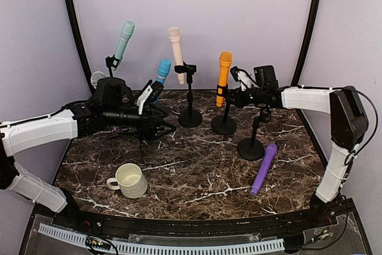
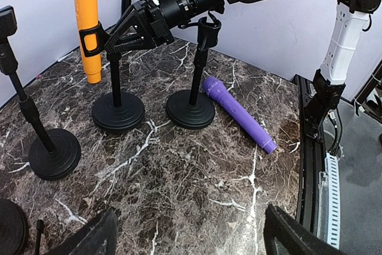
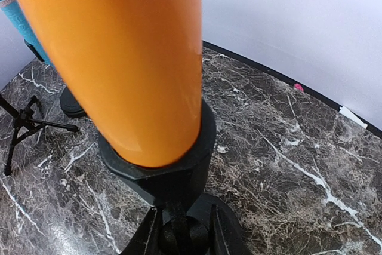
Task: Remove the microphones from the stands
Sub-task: Pick up the microphone stand with the microphone from the center of the board, then pass from the right arm to the left
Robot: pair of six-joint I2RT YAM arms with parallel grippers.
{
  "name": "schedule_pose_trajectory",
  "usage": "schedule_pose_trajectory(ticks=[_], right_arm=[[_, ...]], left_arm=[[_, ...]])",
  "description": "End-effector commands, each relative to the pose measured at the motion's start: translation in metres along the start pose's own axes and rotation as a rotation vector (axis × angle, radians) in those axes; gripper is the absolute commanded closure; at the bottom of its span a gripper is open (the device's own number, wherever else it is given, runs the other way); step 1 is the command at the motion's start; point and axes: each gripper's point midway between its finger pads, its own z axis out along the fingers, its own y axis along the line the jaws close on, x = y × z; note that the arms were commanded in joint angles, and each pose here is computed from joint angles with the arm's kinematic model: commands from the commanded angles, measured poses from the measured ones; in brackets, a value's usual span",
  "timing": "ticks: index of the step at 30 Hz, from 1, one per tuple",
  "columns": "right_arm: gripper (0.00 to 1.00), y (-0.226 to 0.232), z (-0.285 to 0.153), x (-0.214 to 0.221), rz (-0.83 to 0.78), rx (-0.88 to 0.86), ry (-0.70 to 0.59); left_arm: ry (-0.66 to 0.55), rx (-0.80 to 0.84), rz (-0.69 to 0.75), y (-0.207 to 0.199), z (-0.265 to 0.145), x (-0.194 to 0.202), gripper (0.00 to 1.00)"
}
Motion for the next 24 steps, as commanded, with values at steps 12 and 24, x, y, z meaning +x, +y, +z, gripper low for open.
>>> schedule_pose_trajectory(ticks=[12,24], right_arm=[[1.0,0.049,-0.076,-0.126,-0.123,-0.061,-0.325],[1.0,0.113,-0.12,-0.132,-0.197,-0.148,-0.311]], left_arm=[[-0.082,-0.044,0.072,-0.002,-0.019,-0.016,0.13],[-0.116,-0.057,0.108,-0.004,-0.026,-0.035,0.13]])
